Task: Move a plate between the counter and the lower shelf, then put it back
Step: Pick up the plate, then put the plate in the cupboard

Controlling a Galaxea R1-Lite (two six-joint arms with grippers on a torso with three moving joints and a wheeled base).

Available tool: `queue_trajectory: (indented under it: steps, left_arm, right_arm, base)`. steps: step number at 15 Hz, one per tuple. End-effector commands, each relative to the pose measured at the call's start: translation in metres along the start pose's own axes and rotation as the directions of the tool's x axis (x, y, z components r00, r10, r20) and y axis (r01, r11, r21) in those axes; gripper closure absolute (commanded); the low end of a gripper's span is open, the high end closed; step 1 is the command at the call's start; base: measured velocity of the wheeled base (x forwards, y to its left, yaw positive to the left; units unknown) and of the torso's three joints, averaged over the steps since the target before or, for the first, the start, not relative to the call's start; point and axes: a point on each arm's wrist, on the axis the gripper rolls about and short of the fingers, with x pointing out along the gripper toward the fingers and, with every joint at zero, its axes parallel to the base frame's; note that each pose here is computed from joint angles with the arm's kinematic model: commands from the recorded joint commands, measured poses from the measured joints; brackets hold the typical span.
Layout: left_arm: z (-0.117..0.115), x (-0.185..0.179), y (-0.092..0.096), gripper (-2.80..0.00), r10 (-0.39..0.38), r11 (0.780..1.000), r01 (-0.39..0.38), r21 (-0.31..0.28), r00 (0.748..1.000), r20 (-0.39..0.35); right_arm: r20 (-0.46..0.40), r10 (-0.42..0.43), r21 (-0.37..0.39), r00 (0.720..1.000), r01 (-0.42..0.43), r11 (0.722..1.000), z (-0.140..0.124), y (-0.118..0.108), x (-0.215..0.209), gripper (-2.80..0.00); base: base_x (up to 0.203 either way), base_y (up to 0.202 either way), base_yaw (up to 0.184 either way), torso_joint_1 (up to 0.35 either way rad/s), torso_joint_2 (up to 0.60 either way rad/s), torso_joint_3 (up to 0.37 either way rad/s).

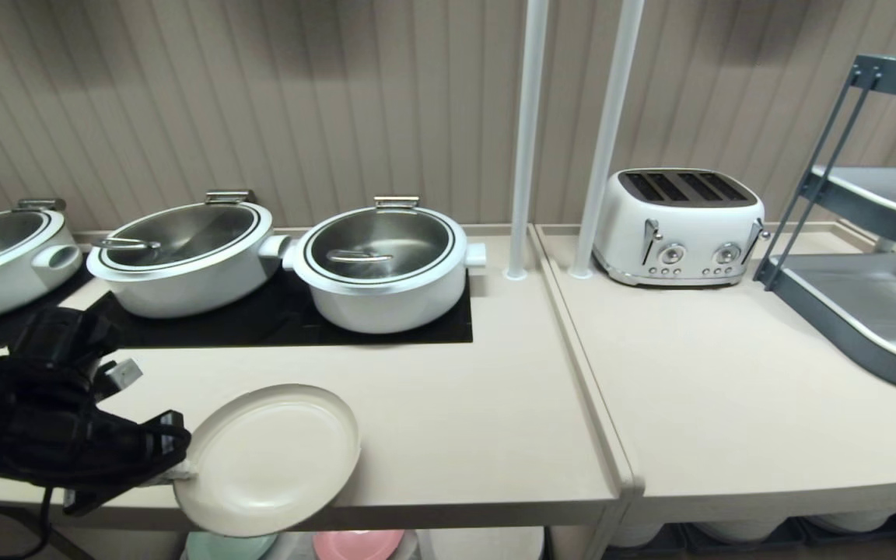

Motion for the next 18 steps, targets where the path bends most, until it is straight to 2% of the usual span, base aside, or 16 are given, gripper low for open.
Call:
queue_trajectory:
  steps: [1, 7, 13, 18]
  left_arm:
    - [-0.012, -0.013, -0.001, 0.0, -0.023, 1.0, 0.022, 0.017, 0.999, 0.026]
    - [-0.039, -0.04, -0.002, 0.0, -0.072, 0.996, 0.07, 0.054, 0.997, 0.036]
    - [-0.063, -0.067, 0.004, 0.0, -0.113, 0.992, 0.113, 0.055, 0.994, 0.006]
    - [-0.09, -0.087, 0.008, 0.0, -0.149, 0.985, 0.151, 0.084, 0.989, -0.025]
  right_arm:
    - [0.0, 0.0, 0.0, 1.0, 0.0, 1.0, 0.0, 0.0, 0.0, 0.0]
    - [0.0, 0.0, 0.0, 1.0, 0.0, 1.0, 0.0, 0.0, 0.0, 0.0]
    - [0.0, 0.0, 0.0, 1.0, 0.0, 1.0, 0.0, 0.0, 0.0, 0.0]
    - [0.0, 0.0, 0.0, 1.0, 0.0, 1.0, 0.0, 0.0, 0.0, 0.0]
  base:
    - [0.0, 0.0, 0.0, 0.0, 0.0, 0.0]
    - [0.0, 0.0, 0.0, 0.0, 0.0, 0.0]
    - [0.0, 0.0, 0.0, 0.0, 0.0, 0.0]
    - [0.0, 0.0, 0.0, 0.0, 0.0, 0.0]
